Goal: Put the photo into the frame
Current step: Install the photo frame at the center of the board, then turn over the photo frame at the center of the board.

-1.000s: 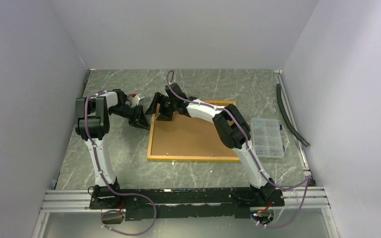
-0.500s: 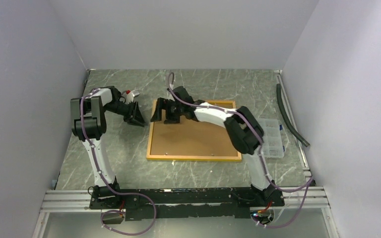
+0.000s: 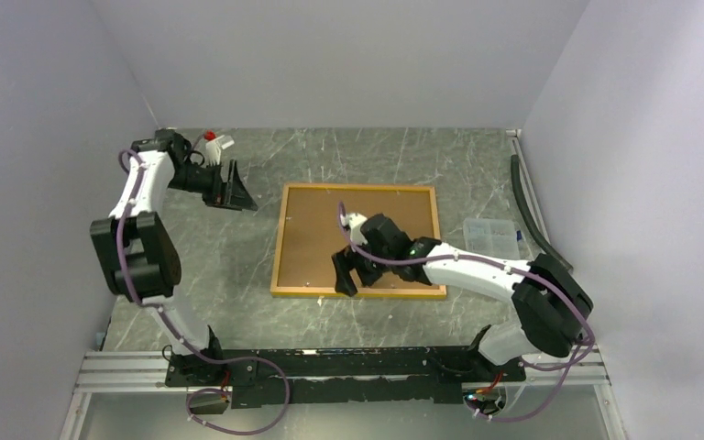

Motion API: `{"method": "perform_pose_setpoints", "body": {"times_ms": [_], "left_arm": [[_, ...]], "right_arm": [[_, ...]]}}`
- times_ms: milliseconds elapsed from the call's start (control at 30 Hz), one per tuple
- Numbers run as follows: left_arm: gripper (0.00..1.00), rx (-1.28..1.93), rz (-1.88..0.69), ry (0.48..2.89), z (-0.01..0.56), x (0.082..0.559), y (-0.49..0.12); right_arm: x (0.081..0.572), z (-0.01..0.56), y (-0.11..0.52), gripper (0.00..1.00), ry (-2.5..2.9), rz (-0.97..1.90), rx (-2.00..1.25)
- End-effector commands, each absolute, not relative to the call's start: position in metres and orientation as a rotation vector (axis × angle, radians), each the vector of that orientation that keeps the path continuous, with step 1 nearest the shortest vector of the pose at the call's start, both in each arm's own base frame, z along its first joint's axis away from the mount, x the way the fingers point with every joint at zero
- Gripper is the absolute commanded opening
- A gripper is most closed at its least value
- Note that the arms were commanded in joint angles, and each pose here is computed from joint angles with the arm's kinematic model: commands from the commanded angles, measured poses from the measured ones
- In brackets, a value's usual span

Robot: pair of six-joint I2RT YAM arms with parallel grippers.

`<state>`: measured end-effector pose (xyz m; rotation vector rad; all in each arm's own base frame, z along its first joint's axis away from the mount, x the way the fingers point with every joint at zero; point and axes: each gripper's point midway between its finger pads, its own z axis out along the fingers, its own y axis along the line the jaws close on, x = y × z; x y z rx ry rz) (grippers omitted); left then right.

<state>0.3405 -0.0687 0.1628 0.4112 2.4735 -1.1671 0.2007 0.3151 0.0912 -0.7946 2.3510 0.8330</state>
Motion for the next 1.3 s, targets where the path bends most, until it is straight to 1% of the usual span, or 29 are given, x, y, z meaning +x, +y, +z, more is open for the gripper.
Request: {"method": "perform_pose_setpoints", "body": {"times_ms": [0, 200, 367, 467, 567, 633, 733, 800, 900, 1033, 1167, 1267], "left_arm": [[0.95, 0.575, -1.092, 2.292, 0.221, 0.317, -0.077], [0.95, 0.585, -0.855, 2.199, 0.257, 0.314, -0.065], [0.95, 0.587, -0.625, 2.257, 0.258, 0.318, -0.039], [0.95, 0.522, -0.494, 2.239, 0.264, 0.326, -0.019], [0.95, 0.425, -0.436, 2.214, 0.273, 0.327, -0.006], [0.95, 0.404, -0.439, 2.189, 0.275, 0.328, -0.006], [0.95, 0.448, -0.554, 2.179, 0.271, 0.320, -0.021], [0.95, 0.481, -0.653, 2.195, 0.261, 0.312, -0.031], [0.95, 0.489, -0.733, 2.238, 0.234, 0.304, -0.037], [0.95, 0.584, -0.697, 2.222, 0.202, 0.295, -0.037], [0.95, 0.670, -0.632, 2.182, 0.194, 0.289, -0.034], [0.95, 0.730, -0.664, 2.160, 0.191, 0.278, -0.041]], "right_arm": [[0.195, 0.087, 0.305, 0.84, 2.244, 0.758, -0.933], [0.202, 0.077, 0.304, 0.78, 2.236, 0.662, -0.988], [0.204, 0.064, 0.308, 0.70, 2.258, 0.549, -1.033], [0.204, 0.056, 0.308, 0.66, 2.267, 0.472, -1.058], [0.205, 0.051, 0.309, 0.61, 2.267, 0.412, -1.068], [0.207, 0.047, 0.309, 0.59, 2.267, 0.380, -1.078], [0.208, 0.043, 0.311, 0.56, 2.263, 0.341, -1.091], [0.208, 0.041, 0.312, 0.55, 2.256, 0.324, -1.094], [0.208, 0.037, 0.313, 0.53, 2.259, 0.307, -1.098], [0.206, 0.034, 0.314, 0.52, 2.259, 0.298, -1.108], [0.208, 0.034, 0.313, 0.48, 2.247, 0.282, -1.094], [0.210, 0.036, 0.315, 0.39, 2.235, 0.284, -1.096]]}}
